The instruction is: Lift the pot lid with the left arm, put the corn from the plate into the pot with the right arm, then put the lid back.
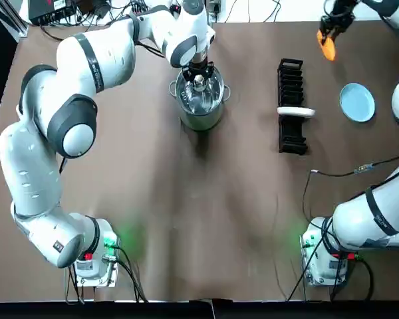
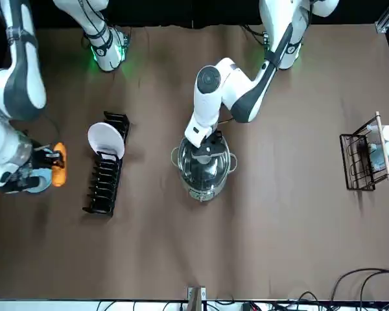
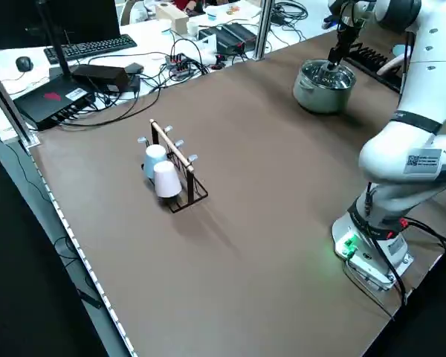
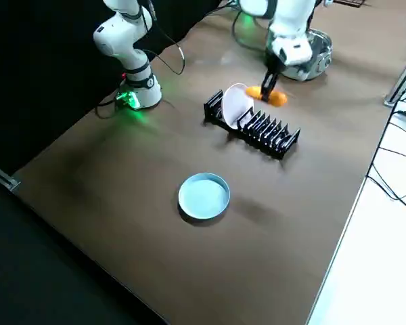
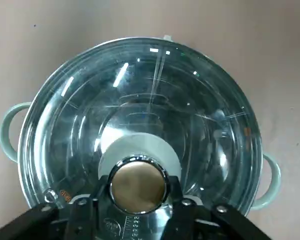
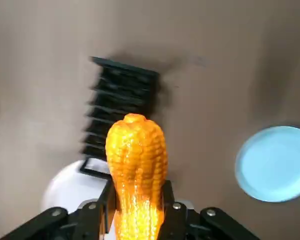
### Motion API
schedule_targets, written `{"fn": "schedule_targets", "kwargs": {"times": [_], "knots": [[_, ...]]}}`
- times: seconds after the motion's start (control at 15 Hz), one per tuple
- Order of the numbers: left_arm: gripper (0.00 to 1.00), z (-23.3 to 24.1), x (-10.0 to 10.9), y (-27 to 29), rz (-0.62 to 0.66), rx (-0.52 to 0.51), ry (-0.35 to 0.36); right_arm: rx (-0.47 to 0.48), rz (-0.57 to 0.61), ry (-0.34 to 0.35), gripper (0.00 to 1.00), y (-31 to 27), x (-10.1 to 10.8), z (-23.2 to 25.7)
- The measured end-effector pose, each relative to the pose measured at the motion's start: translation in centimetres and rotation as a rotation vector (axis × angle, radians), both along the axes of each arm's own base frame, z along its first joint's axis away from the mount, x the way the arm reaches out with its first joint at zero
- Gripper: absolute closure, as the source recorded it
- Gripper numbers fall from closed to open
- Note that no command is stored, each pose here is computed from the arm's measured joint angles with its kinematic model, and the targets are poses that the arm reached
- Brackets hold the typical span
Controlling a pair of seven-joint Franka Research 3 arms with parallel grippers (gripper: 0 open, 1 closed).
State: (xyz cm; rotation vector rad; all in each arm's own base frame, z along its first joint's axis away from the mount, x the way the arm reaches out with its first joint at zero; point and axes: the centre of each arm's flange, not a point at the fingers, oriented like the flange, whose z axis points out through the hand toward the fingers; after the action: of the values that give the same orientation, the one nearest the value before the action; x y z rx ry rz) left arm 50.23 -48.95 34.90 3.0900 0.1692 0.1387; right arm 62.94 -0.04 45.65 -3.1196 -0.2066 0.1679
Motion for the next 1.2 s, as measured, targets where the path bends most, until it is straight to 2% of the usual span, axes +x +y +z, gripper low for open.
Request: {"fn": "schedule_targets", "kwargs": {"times": [0.07,0.27,0.6,0.8,1.0,1.2], "knots": [[0.50,0.1,0.0,0.0,0.000,0.000,-0.001,0.022,-0.002,-0.003,0.60,1.7,0.1,0.4],[0.50,0.0,0.0,0.0,0.000,0.000,-0.001,0.058,-0.023,0.001,0.60,4.9,0.0,0.5],[0.50,0.9,0.2,0.2,0.004,-0.001,-0.005,0.047,-0.052,0.004,0.60,11.4,-0.7,0.7],[0.50,5.9,1.2,2.5,0.046,0.015,-0.019,0.041,-0.056,-0.001,0.60,15.3,-1.4,1.1],[0.50,13.3,3.6,8.4,0.143,0.008,-0.062,0.036,-0.082,-0.010,0.60,19.1,-2.3,1.4],[0.50,18.8,4.6,15.0,0.230,0.042,-0.066,0.019,-0.136,-0.004,0.60,25.6,-4.1,0.7]]}}
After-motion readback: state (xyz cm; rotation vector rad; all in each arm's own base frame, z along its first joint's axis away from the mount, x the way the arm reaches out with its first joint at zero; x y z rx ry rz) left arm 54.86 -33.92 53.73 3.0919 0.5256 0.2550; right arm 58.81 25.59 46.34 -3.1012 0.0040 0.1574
